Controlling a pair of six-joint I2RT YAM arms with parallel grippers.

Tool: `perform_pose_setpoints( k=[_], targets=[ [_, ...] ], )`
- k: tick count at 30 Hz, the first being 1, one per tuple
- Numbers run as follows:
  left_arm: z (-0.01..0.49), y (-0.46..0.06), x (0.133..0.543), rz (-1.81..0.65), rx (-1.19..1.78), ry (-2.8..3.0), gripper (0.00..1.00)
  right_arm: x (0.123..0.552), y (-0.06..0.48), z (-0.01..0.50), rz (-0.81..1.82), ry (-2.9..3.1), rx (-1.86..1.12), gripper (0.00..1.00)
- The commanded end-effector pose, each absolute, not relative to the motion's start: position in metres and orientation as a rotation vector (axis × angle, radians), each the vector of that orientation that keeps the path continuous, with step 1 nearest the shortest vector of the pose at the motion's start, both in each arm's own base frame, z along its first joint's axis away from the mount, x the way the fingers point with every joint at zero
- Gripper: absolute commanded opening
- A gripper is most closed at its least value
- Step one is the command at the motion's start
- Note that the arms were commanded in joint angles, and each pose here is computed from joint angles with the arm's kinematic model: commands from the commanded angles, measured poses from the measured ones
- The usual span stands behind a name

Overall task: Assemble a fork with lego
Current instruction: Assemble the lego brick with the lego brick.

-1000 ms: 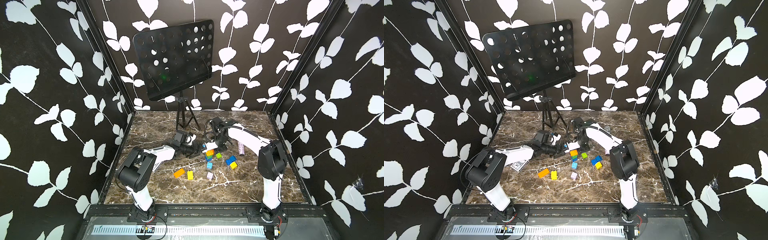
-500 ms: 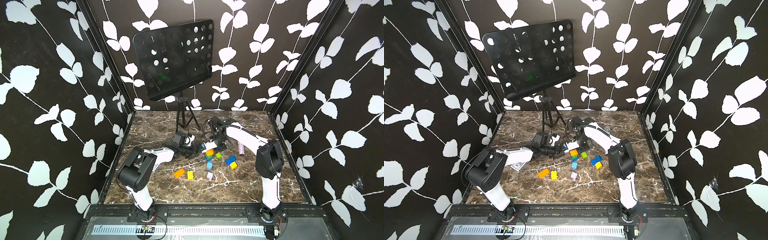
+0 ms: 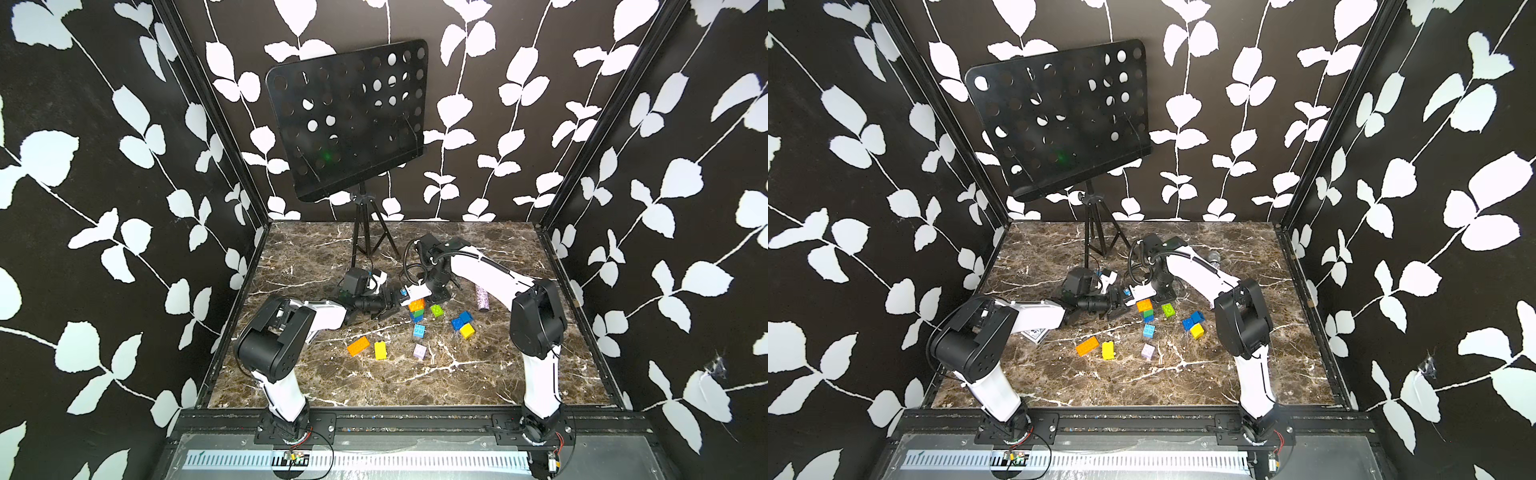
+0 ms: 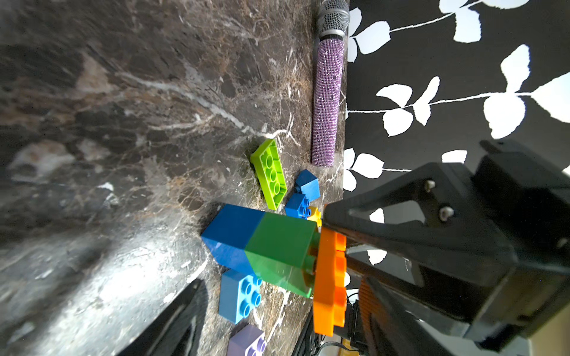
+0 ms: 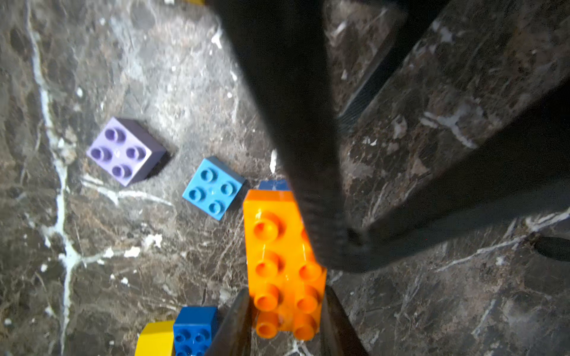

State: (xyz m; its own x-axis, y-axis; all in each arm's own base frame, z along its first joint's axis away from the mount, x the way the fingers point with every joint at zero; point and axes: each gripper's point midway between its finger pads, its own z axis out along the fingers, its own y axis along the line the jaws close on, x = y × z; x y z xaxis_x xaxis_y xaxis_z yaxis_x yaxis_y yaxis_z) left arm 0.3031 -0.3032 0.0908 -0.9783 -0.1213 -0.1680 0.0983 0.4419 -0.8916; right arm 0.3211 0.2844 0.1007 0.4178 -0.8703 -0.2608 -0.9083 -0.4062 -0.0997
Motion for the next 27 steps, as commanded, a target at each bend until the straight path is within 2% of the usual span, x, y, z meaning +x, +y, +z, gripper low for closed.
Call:
perform_pose_setpoints(
  k=[1, 11, 17, 27],
  targets=[
    [0.114, -0.320, 0.296, -1.615, 0.128, 2.402, 0.77, 0.306, 0.324, 0.093, 0.352, 1.430, -2.437, 0.30],
    [0.100, -0.317, 0.294, -1.552, 0.115, 2.463, 0.71, 0.302, 0.321, 0.093, 0.356, 1.449, -2.450, 0.31],
    [0.104, -0.313, 0.293, -1.523, 0.121, 2.463, 0.75, 0.304, 0.316, 0.102, 0.335, 1.471, -2.447, 0.32],
    [0.104, -0.307, 0.297, -1.471, 0.079, 2.455, 0.73, 0.311, 0.308, 0.119, 0.241, 1.489, -2.462, 0.31]
  ],
)
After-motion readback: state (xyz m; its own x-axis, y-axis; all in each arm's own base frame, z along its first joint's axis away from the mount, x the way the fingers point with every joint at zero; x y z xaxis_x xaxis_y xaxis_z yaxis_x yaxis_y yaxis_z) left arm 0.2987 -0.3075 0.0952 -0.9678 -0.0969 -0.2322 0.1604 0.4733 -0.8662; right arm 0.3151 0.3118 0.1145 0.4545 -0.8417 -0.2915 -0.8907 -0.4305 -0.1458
